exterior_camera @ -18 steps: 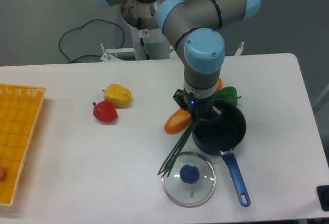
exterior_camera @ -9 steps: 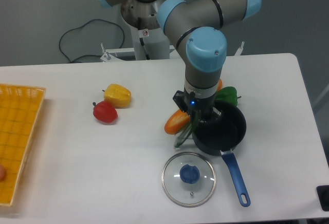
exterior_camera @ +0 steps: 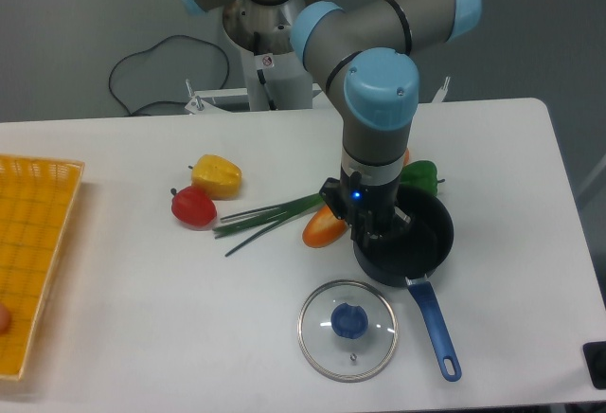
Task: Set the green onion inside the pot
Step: 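Move the gripper over the green onions lying on the table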
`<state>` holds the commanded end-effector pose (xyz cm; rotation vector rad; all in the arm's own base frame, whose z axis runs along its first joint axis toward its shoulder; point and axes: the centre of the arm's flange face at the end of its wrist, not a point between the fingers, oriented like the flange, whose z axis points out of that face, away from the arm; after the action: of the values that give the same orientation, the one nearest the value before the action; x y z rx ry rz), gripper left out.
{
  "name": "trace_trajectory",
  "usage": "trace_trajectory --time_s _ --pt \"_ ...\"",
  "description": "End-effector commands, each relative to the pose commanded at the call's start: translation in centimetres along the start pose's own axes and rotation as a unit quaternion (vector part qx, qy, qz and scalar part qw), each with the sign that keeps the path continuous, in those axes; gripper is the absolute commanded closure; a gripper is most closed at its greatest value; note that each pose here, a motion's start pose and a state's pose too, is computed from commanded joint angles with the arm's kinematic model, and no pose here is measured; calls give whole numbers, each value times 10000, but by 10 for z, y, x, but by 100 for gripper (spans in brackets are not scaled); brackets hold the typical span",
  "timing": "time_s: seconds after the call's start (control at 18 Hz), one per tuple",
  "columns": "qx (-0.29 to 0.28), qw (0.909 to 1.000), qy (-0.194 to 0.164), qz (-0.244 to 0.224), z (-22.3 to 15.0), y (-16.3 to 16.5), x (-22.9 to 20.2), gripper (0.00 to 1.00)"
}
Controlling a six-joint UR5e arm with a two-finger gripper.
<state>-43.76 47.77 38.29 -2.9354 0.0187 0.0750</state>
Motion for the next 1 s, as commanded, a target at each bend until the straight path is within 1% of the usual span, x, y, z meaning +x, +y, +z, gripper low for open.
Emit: trace_trajectory --time_s 0.06,0.28,0.39,0.44,0.5,0.56,0.67,0.78,1.0 --pt "7 10000 5 -8 -1 0 0 74" --pt "-1 10000 19 -10 0 0 2 67" --pt "-66 9999 79 1 9 1 5 56" --pt "-117 9998 157 18 17 4 10 40" --pt "-142 9997 200 49 23 3 16 12" --pt "-162 9995 239 82 27 2 21 0" --pt "-260 9989 311 244 37 -9 40 0" --pt "-545 9970 337 433 56 -15 60 0" --pt "-1107 9887 467 902 105 -32 110 0"
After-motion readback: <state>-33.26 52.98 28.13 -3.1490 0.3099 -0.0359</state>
